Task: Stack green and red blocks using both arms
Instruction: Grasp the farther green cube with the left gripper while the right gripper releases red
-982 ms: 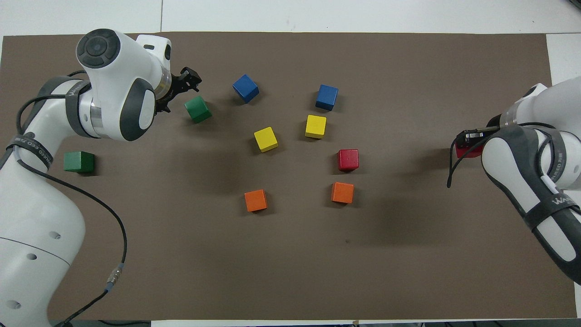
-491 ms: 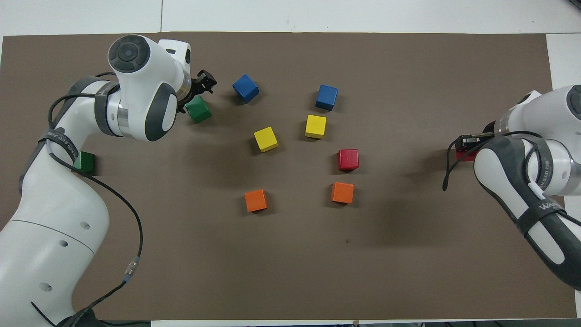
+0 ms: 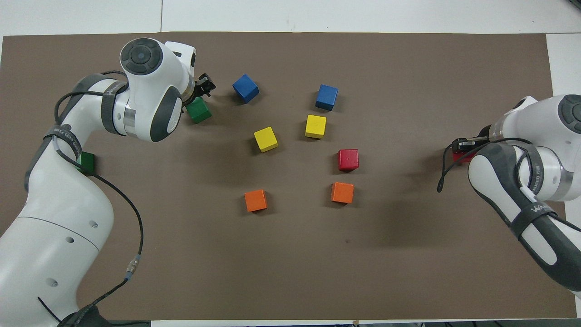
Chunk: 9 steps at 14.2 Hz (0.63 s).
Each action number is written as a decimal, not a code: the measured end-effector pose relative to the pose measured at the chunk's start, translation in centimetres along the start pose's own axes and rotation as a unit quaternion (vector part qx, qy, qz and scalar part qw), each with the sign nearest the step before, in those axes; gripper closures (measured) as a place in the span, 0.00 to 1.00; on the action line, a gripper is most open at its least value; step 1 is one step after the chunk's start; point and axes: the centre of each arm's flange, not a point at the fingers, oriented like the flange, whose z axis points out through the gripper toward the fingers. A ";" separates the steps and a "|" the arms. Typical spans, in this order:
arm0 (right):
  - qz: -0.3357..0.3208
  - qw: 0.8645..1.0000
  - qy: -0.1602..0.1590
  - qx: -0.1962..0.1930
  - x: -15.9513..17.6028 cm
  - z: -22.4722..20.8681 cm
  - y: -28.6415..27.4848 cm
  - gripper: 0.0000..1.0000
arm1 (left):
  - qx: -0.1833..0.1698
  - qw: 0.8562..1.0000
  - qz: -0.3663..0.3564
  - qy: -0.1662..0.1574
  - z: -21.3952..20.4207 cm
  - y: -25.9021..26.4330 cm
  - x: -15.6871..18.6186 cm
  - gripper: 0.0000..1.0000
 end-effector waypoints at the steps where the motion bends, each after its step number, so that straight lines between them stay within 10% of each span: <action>1: 0.000 1.000 0.000 0.000 0.0 0.1 0.0 0.44 | 0.002 1.000 0.000 -0.002 0.2 -0.1 -0.1 0.10; 4: 0.000 1.000 0.004 0.000 0.0 0.8 0.0 0.44 | 0.007 1.000 0.001 -0.008 0.9 -0.3 -0.6 0.29; 9: -0.001 1.000 0.005 0.001 -0.1 1.4 -0.1 0.44 | 0.008 1.000 -0.005 -0.008 0.3 -0.2 -0.4 0.34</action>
